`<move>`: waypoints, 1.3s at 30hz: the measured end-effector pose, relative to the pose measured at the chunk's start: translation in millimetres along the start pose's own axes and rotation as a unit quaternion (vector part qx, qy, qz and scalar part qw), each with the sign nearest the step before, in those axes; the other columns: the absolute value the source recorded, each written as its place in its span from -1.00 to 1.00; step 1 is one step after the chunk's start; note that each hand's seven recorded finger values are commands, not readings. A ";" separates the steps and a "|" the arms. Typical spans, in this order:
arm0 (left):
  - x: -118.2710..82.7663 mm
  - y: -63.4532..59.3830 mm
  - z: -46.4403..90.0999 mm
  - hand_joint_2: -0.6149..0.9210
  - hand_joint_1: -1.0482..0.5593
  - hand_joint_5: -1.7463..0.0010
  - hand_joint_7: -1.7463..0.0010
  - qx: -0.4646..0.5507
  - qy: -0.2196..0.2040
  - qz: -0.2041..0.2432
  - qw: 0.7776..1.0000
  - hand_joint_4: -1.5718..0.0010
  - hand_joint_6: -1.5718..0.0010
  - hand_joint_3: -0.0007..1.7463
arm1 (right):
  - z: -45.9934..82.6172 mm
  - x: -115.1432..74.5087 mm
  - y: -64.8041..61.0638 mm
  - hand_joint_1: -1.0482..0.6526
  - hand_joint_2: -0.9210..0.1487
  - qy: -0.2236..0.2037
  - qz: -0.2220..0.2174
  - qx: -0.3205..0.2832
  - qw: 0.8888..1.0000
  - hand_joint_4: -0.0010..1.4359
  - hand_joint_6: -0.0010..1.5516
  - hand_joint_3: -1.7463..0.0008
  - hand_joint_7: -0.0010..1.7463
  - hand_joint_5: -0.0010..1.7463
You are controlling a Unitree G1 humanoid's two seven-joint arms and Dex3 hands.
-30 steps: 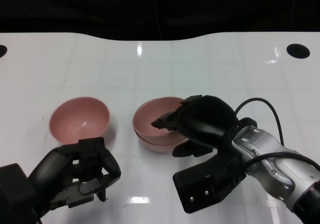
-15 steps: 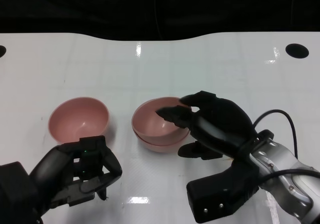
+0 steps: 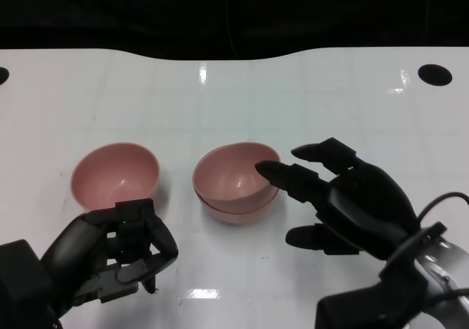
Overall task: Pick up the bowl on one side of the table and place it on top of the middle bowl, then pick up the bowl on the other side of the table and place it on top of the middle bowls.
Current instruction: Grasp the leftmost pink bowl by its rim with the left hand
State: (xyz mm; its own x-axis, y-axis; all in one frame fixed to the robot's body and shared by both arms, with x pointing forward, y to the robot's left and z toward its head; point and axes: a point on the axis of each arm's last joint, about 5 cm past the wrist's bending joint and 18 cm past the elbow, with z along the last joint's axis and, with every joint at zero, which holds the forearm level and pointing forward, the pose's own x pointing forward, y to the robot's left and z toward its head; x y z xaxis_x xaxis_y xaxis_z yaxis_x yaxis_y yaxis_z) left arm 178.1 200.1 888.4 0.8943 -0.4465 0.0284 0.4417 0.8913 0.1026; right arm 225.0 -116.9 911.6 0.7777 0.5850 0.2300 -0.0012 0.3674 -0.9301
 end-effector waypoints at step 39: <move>-1.1 10.0 -1.1 0.78 0.00 -0.71 -0.32 0.015 -0.020 0.034 0.999 0.07 0.03 -0.45 | -7.9 -59.6 2.4 0.15 -0.93 0.045 -0.074 0.079 0.993 0.35 0.54 0.99 -0.56 0.34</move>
State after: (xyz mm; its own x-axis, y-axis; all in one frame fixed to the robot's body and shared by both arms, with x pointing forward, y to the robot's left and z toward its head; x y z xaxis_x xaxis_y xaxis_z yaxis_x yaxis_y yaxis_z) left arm 181.6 209.6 888.3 0.9183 -0.3885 0.0761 0.3774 0.9171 0.1286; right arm 183.7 -156.6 893.4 0.8300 0.4516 0.3273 0.0241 0.5572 -0.8300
